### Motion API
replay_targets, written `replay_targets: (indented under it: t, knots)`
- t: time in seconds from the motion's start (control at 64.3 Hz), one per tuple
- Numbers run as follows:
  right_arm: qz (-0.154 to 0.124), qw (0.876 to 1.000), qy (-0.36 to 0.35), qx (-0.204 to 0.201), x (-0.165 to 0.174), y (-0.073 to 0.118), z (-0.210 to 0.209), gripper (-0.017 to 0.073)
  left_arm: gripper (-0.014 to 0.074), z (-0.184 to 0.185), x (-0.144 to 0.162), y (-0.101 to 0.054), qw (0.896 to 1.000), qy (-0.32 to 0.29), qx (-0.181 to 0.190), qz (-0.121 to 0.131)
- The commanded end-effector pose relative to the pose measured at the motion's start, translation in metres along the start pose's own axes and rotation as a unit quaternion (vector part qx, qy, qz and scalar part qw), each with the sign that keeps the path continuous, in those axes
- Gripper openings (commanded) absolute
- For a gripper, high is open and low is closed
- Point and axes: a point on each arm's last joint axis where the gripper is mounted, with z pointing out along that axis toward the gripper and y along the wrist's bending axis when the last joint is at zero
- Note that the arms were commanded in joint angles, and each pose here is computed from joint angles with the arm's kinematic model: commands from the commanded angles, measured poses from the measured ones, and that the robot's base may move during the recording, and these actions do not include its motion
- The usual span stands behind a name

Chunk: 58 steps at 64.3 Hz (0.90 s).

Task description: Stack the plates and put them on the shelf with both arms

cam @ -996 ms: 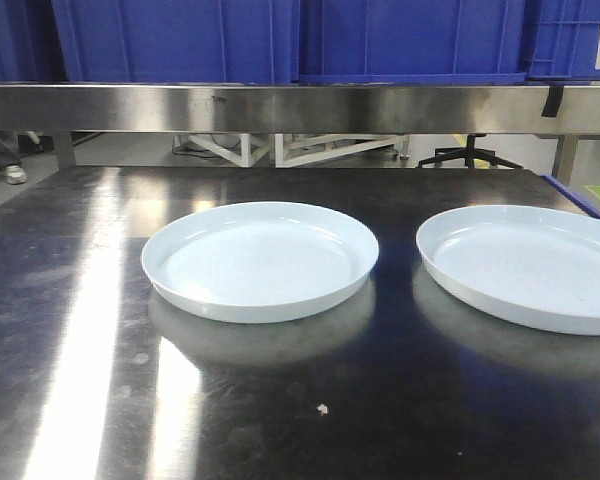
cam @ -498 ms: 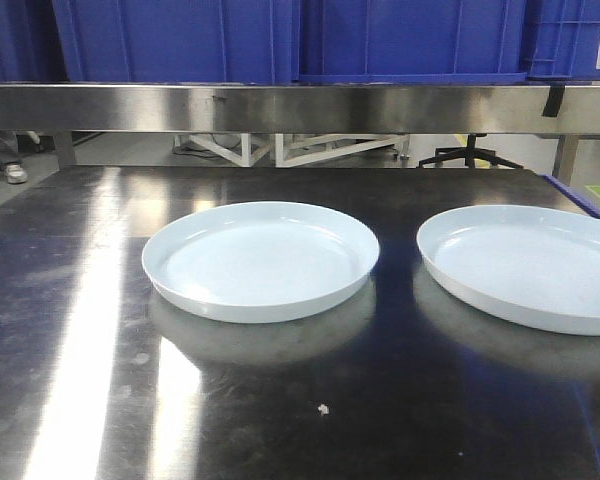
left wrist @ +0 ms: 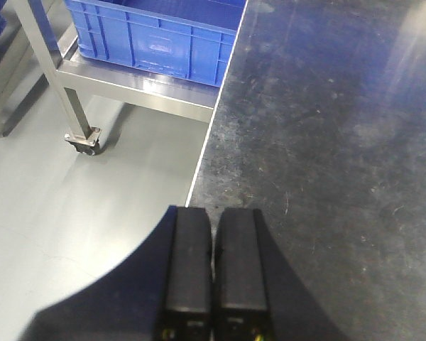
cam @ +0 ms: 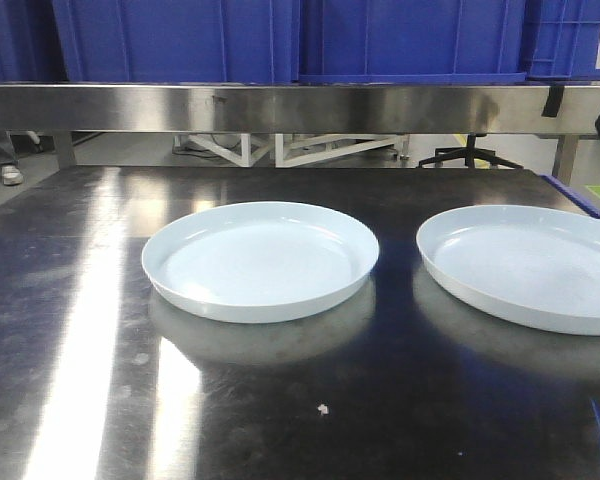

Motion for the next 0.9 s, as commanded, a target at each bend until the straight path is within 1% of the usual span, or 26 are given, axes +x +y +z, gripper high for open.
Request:
replay_targets:
  t: [0.0,0.093,0.14,0.202,0.218,0.327,0.405,0.451,0.545,0.607,0.685,0.793,0.84,0.887]
  knots:
    - [-0.002,0.999,-0.050,-0.010,-0.0152,0.0020,-0.0095,0.0446,0.0097,-0.0042,-0.0122,-0.0022,0.999,-0.039,0.011,-0.002]
    - [-0.002,0.999,-0.049,-0.010,-0.0155,0.0021,-0.0057,0.0440,0.0097,-0.0042,-0.0122,-0.0022,0.999,-0.039,0.011,-0.002]
    - [-0.002,0.999,-0.052,-0.011,-0.0160,0.0022,-0.0057,0.0409,0.0097,-0.0042,-0.0122,-0.0022,0.999,-0.039,0.011,-0.002]
    - [-0.002,0.998,-0.056,-0.012,-0.0168,0.0024,-0.0058,0.0340,0.0097,-0.0042,-0.0122,-0.0022,0.999,-0.039,0.011,-0.002]
    - [-0.002,0.998,-0.057,-0.012,-0.0169,0.0024,-0.0058,0.0308,0.0097,-0.0042,-0.0122,-0.0022,0.999,-0.039,0.011,-0.002]
    - [-0.002,0.998,-0.058,-0.012,-0.0169,0.0024,-0.0054,0.0165,0.0097,-0.0042,-0.0122,-0.0022,0.999,-0.039,0.011,-0.002]
    - [-0.002,0.998,-0.058,-0.012,-0.0169,0.0024,-0.0054,0.0095,0.0097,-0.0042,-0.0122,-0.0022,0.999,-0.039,0.011,-0.002]
    - [-0.002,0.998,-0.059,-0.012,-0.0170,0.0025,-0.0054,0.0083,0.0097,-0.0042,-0.0122,-0.0022,0.999,-0.039,0.011,-0.002]
    - [-0.005,0.998,-0.060,-0.011,-0.0172,0.0022,-0.0054,0.0087,0.0097,-0.0042,-0.0122,-0.0022,0.999,-0.039,0.011,-0.002]
    - [-0.006,0.998,-0.059,-0.010,-0.0171,0.0021,-0.0054,0.0115,0.0097,-0.0042,-0.0122,-0.0022,0.999,-0.039,0.011,-0.002]
    - [-0.007,0.998,-0.059,-0.010,-0.0171,0.0020,-0.0054,0.0197,0.0097,-0.0042,-0.0122,-0.0022,0.999,-0.039,0.011,-0.002]
    - [-0.007,0.998,-0.059,-0.010,-0.0170,0.0020,-0.0054,0.0348,0.0097,-0.0042,-0.0122,-0.0022,0.999,-0.039,0.011,-0.002]
    - [-0.007,0.998,-0.059,-0.010,-0.0170,0.0020,-0.0054,0.0388,0.0097,-0.0042,-0.0122,-0.0022,0.999,-0.039,0.011,-0.002]
    - [-0.007,0.998,-0.057,-0.009,-0.0167,0.0019,-0.0054,0.0406,0.0097,-0.0042,-0.0122,-0.0022,0.999,-0.039,0.011,-0.002]
